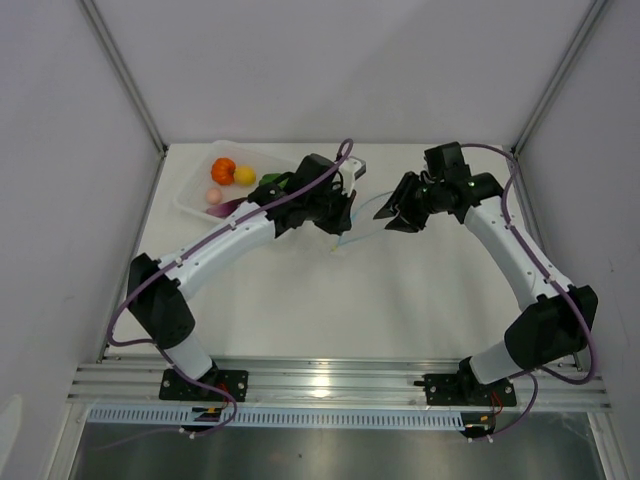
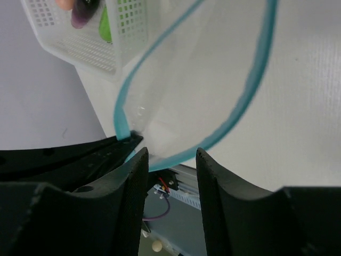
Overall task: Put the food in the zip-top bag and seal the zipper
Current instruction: Pick up the zipper food storage bag at the center of the board, then open the zipper of the food storage bag.
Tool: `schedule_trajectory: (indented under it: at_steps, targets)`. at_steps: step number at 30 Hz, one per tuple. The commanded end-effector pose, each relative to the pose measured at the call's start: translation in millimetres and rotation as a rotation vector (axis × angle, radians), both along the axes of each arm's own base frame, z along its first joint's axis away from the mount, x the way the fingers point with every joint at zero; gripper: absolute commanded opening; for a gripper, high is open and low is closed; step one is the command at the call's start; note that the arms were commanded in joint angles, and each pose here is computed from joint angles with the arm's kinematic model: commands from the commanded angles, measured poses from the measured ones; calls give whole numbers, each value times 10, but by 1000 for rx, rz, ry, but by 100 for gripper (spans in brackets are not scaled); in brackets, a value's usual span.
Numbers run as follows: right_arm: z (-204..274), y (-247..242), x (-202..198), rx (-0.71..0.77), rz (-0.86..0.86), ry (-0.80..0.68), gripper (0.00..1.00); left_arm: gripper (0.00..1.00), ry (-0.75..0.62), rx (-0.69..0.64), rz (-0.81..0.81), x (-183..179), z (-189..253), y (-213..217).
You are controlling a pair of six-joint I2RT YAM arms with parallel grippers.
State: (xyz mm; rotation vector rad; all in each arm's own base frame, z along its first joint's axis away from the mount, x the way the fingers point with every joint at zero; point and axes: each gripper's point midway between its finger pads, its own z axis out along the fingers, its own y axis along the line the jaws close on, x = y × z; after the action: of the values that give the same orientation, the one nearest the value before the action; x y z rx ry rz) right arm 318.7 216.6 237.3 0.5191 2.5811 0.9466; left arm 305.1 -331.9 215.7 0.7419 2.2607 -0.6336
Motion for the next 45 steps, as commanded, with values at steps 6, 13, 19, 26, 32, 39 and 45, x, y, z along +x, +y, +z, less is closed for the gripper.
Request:
schedule_trajectory:
  at_steps: [6,13,19,26,32,39,45]
  targets:
    - [176,-372,-247,-69,-18,-11,45,1,3,-74,-24,17,248,-145]
    - [124,-342,-127,-50,-17,-19,46,1,10,-92,-34,-22,309,-156]
    - [-25,-332,-66,-63,-12,9,46,1,14,-123,-47,-82,397,-166]
    - [-183,-363,-95,-90,-15,29,42,1,30,-185,-91,-197,532,-226]
    - [-221,-402,-100,-115,-14,24,25,1,68,-281,-134,-279,693,-292]
    - [-193,-563,-118,-198,-29,-16,0,1,156,-409,-128,-264,712,-272]
    - [57,-694,-78,-286,-38,-77,0,1,224,-431,-61,-165,540,-185]
